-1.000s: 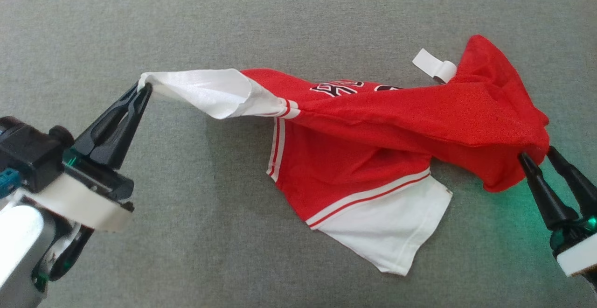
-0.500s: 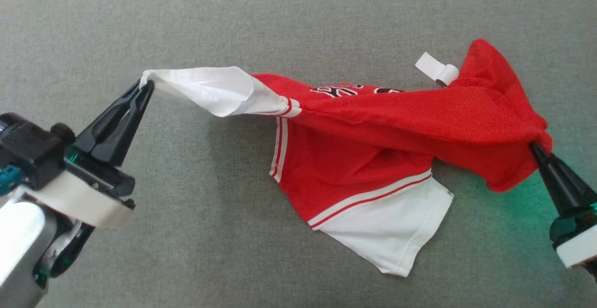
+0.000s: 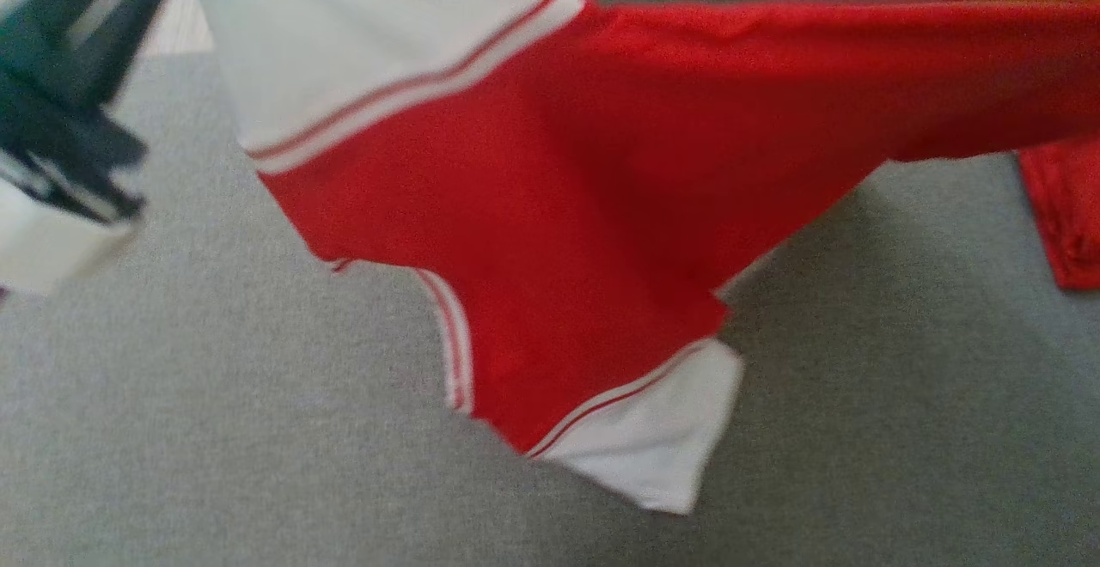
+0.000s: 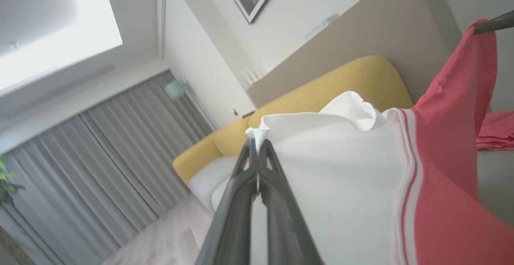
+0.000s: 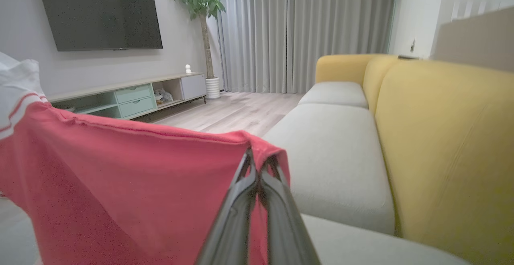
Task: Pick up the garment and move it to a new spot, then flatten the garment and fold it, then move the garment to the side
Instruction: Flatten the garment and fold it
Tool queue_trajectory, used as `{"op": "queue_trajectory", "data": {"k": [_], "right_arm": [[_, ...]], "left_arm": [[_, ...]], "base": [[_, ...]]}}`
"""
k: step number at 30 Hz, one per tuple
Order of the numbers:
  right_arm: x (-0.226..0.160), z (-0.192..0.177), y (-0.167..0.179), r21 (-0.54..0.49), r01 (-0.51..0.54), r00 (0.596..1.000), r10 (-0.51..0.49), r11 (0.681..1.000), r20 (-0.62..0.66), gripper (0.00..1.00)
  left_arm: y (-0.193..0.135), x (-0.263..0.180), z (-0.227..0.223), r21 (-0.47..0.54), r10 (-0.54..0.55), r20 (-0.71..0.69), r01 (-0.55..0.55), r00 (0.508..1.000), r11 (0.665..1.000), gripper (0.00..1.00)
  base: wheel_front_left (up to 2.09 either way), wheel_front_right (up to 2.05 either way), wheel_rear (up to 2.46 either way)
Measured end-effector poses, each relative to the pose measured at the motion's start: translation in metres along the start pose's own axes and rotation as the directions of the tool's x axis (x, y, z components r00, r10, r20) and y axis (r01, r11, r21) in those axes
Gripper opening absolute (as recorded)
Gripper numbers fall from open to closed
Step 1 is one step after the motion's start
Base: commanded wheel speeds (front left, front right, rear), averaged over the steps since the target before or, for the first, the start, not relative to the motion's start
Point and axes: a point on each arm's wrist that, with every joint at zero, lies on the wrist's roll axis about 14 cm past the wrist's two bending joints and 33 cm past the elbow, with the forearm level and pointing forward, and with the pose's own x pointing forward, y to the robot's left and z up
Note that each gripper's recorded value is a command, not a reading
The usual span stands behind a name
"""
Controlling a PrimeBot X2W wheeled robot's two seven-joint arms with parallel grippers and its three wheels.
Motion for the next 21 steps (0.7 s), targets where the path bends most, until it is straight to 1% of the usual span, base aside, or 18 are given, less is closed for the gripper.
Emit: {"op": "queue_trajectory", "data": {"k": [5,8,10,12,17,18,19,21], "right_arm": [[-0.002,0.065,-0.004,-0.135,0.005,0.997,0.006,0.991,0.079,0.0],[0.01,0.085,-0.003,-0.169,-0.004,0.994,0.022,0.986,0.108,0.0],[0.023,0.086,-0.002,-0.175,-0.019,0.994,0.037,0.984,0.099,0.0],[0.039,0.082,-0.002,-0.172,-0.033,0.996,0.048,0.984,0.08,0.0],[0.094,0.067,-0.004,-0.187,-0.058,0.996,0.069,0.981,0.053,0.0],[0.106,0.065,-0.006,-0.187,-0.058,0.996,0.07,0.981,0.055,0.0],[0.118,0.064,-0.009,-0.187,-0.056,0.996,0.069,0.981,0.061,0.0],[0.142,0.062,-0.014,-0.198,-0.052,0.995,0.067,0.979,0.072,0.0]], "left_arm": [[0.026,0.016,0.077,0.168,0.002,0.152,-0.028,0.988,0.985,0.0],[0.044,0.03,0.097,0.233,0.021,0.181,-0.063,0.983,0.971,0.0],[0.054,0.043,0.092,0.255,0.032,0.16,-0.072,0.987,0.964,0.0],[0.063,0.056,0.076,0.275,0.044,0.115,-0.075,0.992,0.958,0.0],[0.068,0.094,0.011,0.27,0.023,-0.031,-0.014,0.999,0.963,0.0],[0.071,0.101,0.001,0.282,0.023,-0.044,-0.01,0.999,0.959,0.0],[0.076,0.108,-0.006,0.308,0.027,-0.048,-0.011,0.999,0.951,0.0],[0.094,0.125,-0.007,0.378,0.053,-0.008,-0.046,0.999,0.924,0.0]], "base": [[0.0,0.0,0.0],[0.0,0.0,0.0],[0.0,0.0,0.0],[0.0,0.0,0.0],[0.0,0.0,0.0],[0.0,0.0,0.0],[0.0,0.0,0.0],[0.0,0.0,0.0]]}}
